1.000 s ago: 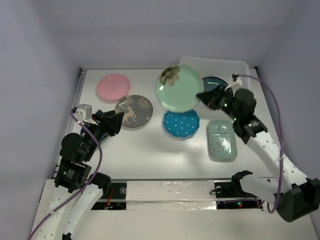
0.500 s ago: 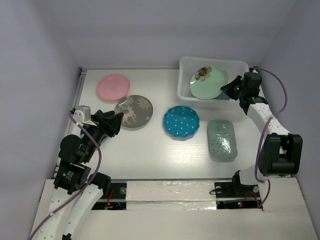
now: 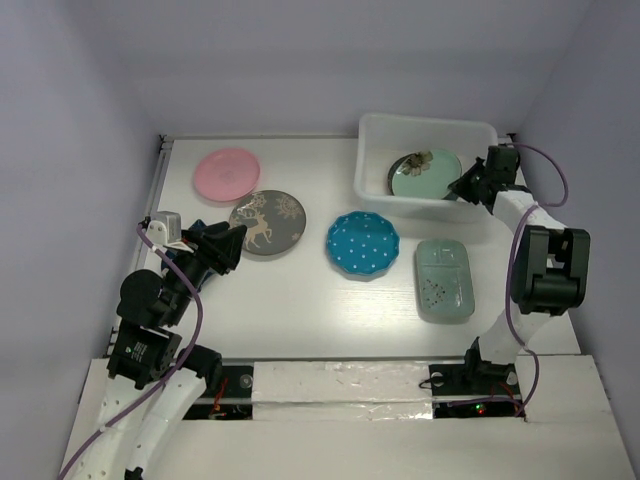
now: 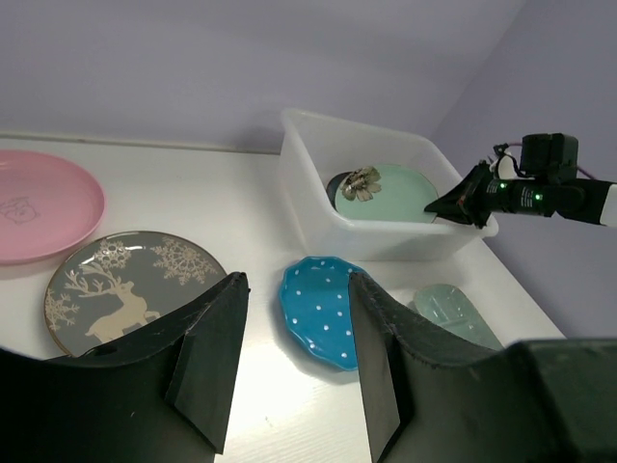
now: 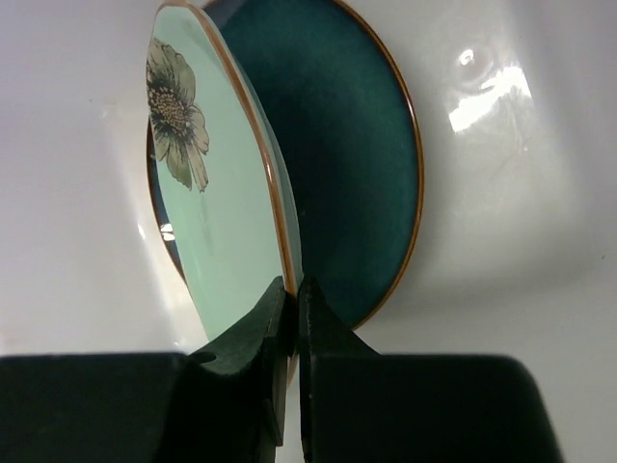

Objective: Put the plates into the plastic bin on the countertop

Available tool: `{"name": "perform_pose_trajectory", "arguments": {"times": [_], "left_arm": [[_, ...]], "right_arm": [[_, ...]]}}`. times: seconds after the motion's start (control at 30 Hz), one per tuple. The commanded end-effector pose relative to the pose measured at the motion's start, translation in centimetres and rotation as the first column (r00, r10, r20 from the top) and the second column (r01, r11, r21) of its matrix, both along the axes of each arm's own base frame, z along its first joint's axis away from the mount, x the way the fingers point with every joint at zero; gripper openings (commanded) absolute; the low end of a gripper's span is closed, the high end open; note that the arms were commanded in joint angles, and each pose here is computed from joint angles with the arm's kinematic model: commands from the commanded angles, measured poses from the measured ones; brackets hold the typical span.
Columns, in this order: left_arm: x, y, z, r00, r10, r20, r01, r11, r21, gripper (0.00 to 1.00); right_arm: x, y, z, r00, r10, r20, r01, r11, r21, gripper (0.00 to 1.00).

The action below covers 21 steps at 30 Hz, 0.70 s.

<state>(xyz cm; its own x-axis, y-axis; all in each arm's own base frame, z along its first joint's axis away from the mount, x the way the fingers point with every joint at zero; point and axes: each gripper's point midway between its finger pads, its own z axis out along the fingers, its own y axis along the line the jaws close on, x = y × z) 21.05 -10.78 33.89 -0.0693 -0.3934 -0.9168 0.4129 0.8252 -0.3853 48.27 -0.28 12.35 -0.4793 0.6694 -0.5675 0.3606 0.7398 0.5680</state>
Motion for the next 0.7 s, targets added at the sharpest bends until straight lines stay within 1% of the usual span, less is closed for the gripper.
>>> {"name": "perform_pose_trajectory", "arguments": {"times": [0.0, 0.03, 0.07, 0.1, 0.17, 0.2, 0.3, 0.37, 0.4, 0.47, 0.5, 0.53, 0.57, 0.6, 0.63, 0.67], "left_arm": [[-0.4, 0.0, 1.5, 0.999, -0.004, 0.049, 0.005, 1.0, -0.025, 0.43], [-0.4, 0.0, 1.4, 0.999, -0.004, 0.048, 0.005, 1.0, -0.024, 0.43], [-0.4, 0.0, 1.5, 0.999, -0.006, 0.049, 0.007, 1.0, -0.024, 0.43], [-0.4, 0.0, 1.4, 0.999, -0.006, 0.048, 0.007, 1.0, -0.024, 0.43], [-0.4, 0.0, 1.4, 0.999, -0.006, 0.048, 0.007, 1.0, -0.024, 0.43], [-0.4, 0.0, 1.3, 0.999, -0.006, 0.045, 0.007, 1.0, -0.023, 0.43], [-0.4, -0.1, 1.4, 0.999, -0.009, 0.047, 0.01, 1.0, -0.025, 0.43], [-0.4, -0.2, 1.4, 0.999, -0.015, 0.048, 0.016, 1.0, -0.024, 0.43], [-0.4, -0.2, 1.4, 0.999, -0.015, 0.048, 0.016, 1.0, -0.023, 0.43], [-0.4, -0.2, 1.4, 0.999, -0.013, 0.048, 0.014, 1.0, -0.023, 0.43], [-0.4, -0.1, 1.4, 0.999, -0.012, 0.048, 0.013, 1.0, -0.024, 0.43], [-0.4, -0.1, 1.4, 0.999, -0.012, 0.048, 0.013, 1.0, -0.023, 0.43], [-0.4, -0.1, 1.4, 0.999, -0.012, 0.048, 0.013, 1.0, -0.023, 0.43], [-0.4, -0.1, 1.4, 0.999, -0.012, 0.048, 0.013, 1.0, -0.023, 0.43], [-0.4, -0.1, 1.4, 0.999, -0.01, 0.048, 0.011, 1.0, -0.023, 0.43], [-0.4, -0.1, 1.4, 0.999, -0.01, 0.047, 0.011, 1.0, -0.023, 0.43]], "right_arm": [[2.9, 0.4, 6.5, 0.982, 0.047, 0.182, -0.043, 0.999, -0.023, 0.0], [2.8, 0.3, 6.0, 0.986, 0.045, 0.162, -0.041, 0.999, -0.03, 0.02], [2.8, -0.1, 6.0, 0.987, 0.034, 0.158, -0.026, 0.998, -0.051, 0.08], [2.8, -0.5, 5.8, 0.989, 0.024, 0.148, -0.014, 0.998, -0.066, 0.24], [2.3, -1.6, 5.7, 0.992, -0.009, 0.123, 0.024, 0.993, -0.119, 0.43], [2.1, -2.0, 5.9, 0.992, -0.024, 0.125, 0.041, 0.99, -0.134, 0.59], [1.5, -2.9, 6.5, 0.99, -0.052, 0.131, 0.075, 0.981, -0.176, 0.78], [1.2, -3.0, 6.9, 0.989, -0.06, 0.134, 0.084, 0.981, -0.177, 0.83], [0.9, -2.9, 7.9, 0.986, -0.062, 0.158, 0.089, 0.98, -0.175, 0.87], [0.3, -2.7, 8.9, 0.977, -0.071, 0.199, 0.102, 0.983, -0.154, 0.87], [-0.5, -2.5, 11.2, 0.964, -0.071, 0.257, 0.111, 0.983, -0.144, 0.86], [-1.2, -1.5, 11.3, 0.96, -0.055, 0.276, 0.096, 0.986, -0.135, 0.83], [-1.9, -0.9, 12.1, 0.953, -0.049, 0.299, 0.092, 0.987, -0.131, 0.77], [-2.6, -0.1, 12.6, 0.948, -0.037, 0.317, 0.083, 0.988, -0.132, 0.61], [-4.0, 1.7, 14.6, 0.93, -0.001, 0.367, 0.053, 0.99, -0.13, 0.44], [-5.3, 2.8, 12.9, 0.94, 0.019, 0.34, 0.026, 0.992, -0.127, 0.29]]}}
